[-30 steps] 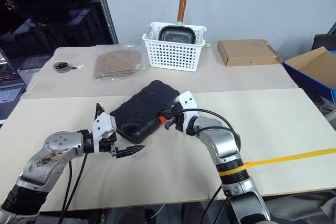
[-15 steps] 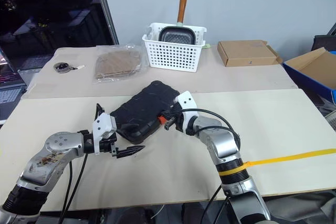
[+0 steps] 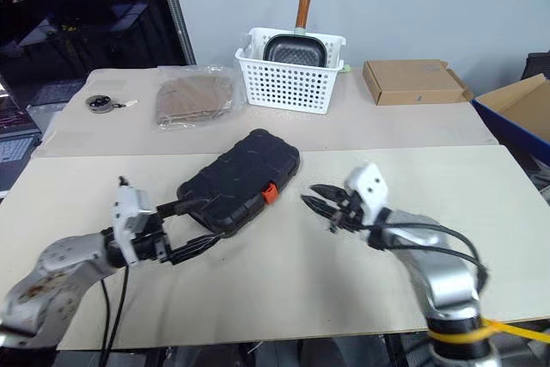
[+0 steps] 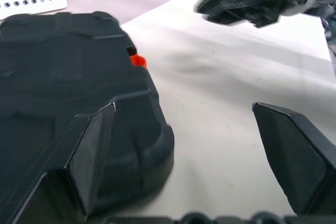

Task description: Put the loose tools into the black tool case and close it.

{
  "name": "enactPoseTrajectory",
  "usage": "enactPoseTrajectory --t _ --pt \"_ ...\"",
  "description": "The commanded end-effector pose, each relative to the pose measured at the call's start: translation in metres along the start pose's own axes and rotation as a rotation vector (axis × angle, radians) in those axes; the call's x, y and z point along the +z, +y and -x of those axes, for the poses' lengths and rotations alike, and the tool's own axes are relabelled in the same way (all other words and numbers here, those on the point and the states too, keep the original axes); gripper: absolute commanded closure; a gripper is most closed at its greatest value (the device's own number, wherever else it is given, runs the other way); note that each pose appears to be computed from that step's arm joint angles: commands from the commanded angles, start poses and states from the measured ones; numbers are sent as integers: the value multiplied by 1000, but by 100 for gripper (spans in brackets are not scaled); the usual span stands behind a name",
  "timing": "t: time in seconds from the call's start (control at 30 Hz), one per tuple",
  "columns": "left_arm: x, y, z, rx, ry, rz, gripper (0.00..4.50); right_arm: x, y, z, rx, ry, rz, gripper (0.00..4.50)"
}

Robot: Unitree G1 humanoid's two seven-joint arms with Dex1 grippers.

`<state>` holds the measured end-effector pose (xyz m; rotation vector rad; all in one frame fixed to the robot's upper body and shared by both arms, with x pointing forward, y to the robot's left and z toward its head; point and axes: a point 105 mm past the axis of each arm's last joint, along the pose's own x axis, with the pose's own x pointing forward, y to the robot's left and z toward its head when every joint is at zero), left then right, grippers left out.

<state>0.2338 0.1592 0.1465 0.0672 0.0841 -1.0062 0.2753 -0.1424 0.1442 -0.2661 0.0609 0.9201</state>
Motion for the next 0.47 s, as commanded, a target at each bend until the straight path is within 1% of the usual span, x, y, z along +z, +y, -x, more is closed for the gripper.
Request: enactPoseTrajectory --t 0.03,0.1,0.13,0.17,0.2,0.33,0.47 --pt "8 -9 20 30 5 0 0 12 4 34 50 -13 107 139" --pt "1 -13 32 57 43 20 0 7 2 51 45 17 111 78" --pt "-4 -12 39 90 66 21 0 5 1 60 45 34 109 39" --pt "-7 -11 46 123 89 20 0 2 1 67 48 50 107 8" --pt "-12 -11 51 147 112 30 0 0 2 74 52 66 104 2" --pt "-21 -12 73 188 158 60 0 -10 -1 95 13 111 156 2" --pt "-26 -8 82 206 166 83 0 -20 -2 104 -1 131 140 2"
